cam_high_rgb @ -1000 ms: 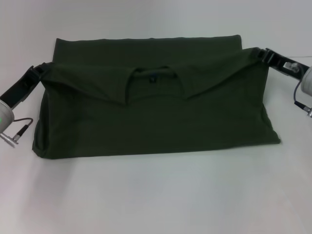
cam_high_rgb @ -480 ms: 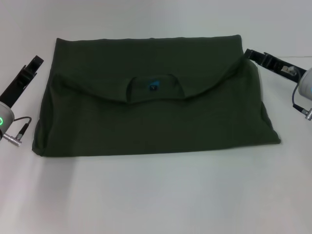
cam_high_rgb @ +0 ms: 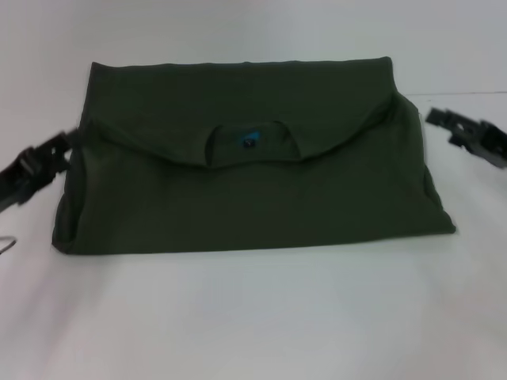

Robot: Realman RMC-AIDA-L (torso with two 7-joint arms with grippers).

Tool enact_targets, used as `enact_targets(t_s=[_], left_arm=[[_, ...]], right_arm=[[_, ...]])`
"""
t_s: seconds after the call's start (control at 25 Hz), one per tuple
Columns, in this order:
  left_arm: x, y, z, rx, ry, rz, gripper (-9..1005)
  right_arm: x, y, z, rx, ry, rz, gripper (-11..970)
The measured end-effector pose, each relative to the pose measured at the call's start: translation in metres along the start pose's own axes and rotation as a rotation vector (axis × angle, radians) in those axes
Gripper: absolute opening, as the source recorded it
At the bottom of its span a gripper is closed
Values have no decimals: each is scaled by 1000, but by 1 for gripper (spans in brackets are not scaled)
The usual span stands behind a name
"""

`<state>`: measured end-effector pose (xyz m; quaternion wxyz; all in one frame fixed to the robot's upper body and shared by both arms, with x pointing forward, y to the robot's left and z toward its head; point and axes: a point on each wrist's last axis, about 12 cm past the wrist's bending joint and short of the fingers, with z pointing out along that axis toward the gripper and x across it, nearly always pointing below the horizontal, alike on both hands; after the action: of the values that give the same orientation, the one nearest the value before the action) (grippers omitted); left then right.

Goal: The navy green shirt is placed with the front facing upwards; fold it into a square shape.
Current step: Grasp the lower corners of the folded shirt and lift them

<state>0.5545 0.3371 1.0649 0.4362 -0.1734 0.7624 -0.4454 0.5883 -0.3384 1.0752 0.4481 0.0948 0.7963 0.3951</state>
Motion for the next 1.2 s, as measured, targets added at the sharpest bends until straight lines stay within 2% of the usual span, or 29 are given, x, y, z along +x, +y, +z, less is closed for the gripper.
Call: enact_targets(t_s=[0.08,0.16,0.36,0.56,0.96,1.2], left_arm=[[-6,-1,-12,-18,103,35,739],[-12,-3,-20,-31,192,93,766],[-25,-7,-21,-119,355,207,765],[-31,-3,-15,-177,361,305,765],[-18,-3,1,-212,434,386,766],[-15,-1,3,-228,450,404,765]], right_arm=[[5,-6,-12,-2,33,0,939],[12,-11,-21,1,93,-19,940],[21,-13,-26,8,153,-30,943],[25,-14,-26,9,171,-33,944],[26,-15,-25,19,171,-34,943],[26,-14,-24,17,174,-35,943]])
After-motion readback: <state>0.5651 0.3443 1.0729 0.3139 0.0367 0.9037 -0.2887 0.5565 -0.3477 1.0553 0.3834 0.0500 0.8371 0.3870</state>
